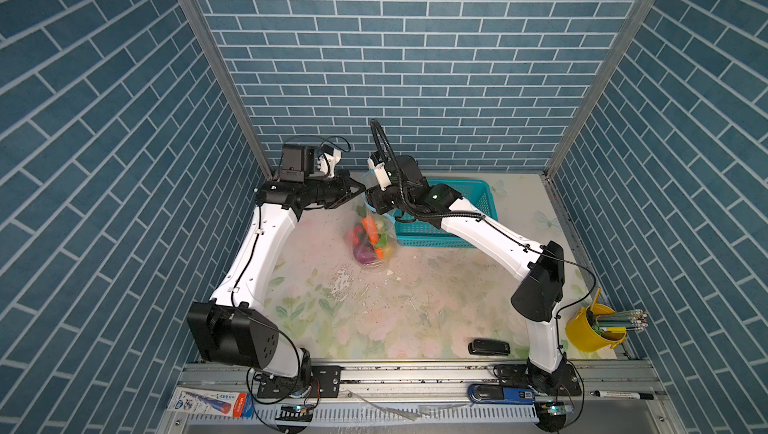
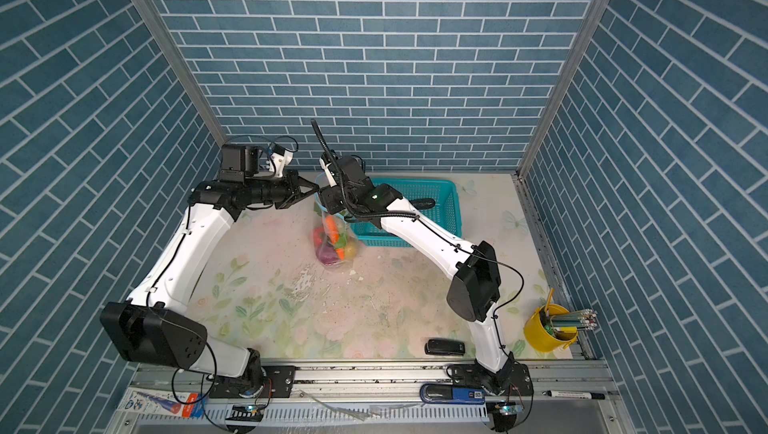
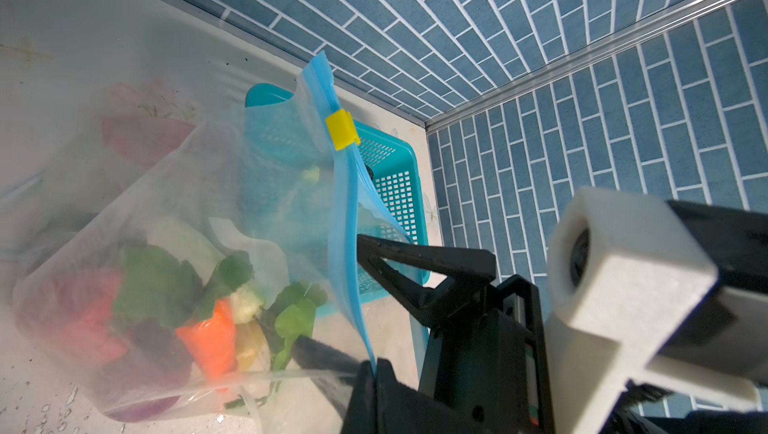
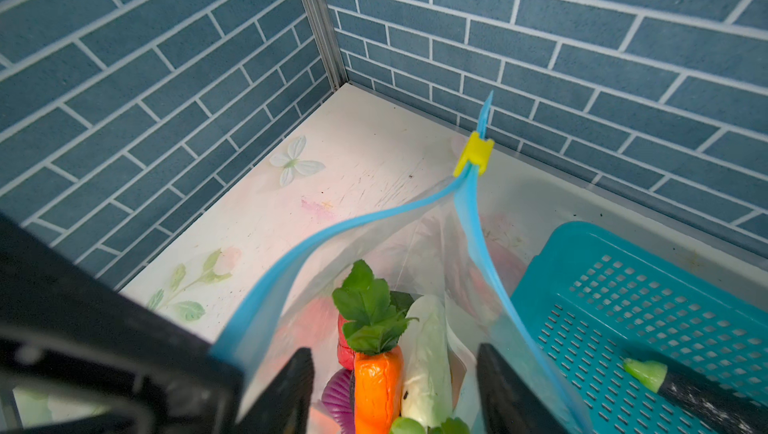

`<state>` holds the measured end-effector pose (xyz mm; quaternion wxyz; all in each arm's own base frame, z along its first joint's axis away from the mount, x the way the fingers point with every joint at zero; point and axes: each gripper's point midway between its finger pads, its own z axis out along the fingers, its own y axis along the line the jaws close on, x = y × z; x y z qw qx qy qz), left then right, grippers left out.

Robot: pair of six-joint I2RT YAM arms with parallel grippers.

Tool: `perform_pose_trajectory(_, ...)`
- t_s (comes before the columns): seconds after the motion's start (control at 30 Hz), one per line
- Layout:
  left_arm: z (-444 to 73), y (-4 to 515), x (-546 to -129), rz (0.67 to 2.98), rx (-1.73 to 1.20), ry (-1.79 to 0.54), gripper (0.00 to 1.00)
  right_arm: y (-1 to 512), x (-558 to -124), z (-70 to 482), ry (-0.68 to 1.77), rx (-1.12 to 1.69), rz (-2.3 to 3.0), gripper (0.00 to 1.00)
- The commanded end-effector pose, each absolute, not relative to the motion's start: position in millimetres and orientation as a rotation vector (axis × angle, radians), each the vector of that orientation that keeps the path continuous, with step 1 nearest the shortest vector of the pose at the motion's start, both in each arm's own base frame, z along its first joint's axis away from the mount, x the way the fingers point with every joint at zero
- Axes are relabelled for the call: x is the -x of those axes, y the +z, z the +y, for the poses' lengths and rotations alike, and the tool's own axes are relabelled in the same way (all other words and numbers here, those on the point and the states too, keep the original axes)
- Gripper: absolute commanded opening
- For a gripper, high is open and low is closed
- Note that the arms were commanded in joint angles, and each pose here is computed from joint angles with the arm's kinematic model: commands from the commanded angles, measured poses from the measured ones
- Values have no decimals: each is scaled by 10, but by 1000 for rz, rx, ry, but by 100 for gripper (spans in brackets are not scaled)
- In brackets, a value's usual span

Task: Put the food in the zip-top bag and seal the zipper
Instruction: 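Raise the open right gripper out of the bag toward the basket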

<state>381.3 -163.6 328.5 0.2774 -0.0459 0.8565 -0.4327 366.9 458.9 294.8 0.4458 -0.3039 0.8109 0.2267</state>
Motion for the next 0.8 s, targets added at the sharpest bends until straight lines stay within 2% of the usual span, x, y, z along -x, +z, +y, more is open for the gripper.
perform_pose_trajectory(0.0, -1643, 3372, -3760, 2273, 97, -1164, 0, 3300, -3586, 4499, 563, 809, 1878, 78)
perform_pose_trajectory(0.13, -1643, 3367, -3760, 2275, 97, -1164, 0, 3493, -3582, 4355, 480, 835, 1789, 98)
perform_pose_trajectory(0.43, -1639, 3348, -3750, 2276, 100, -1162, 0, 3591, -3676, 3912, 192, 841, 1682, 99)
perform_pose_trajectory(0.57, -1639, 3344, -3758, 2276, 101, -1162, 0, 3539, -3620, 3713, 216, 875, 1656, 99)
perform_pose_trajectory(0.77, -1643, 3337, -3787, 2277, 104, -1166, 0, 3001, -3866, 3343, 257, 906, 1855, 97)
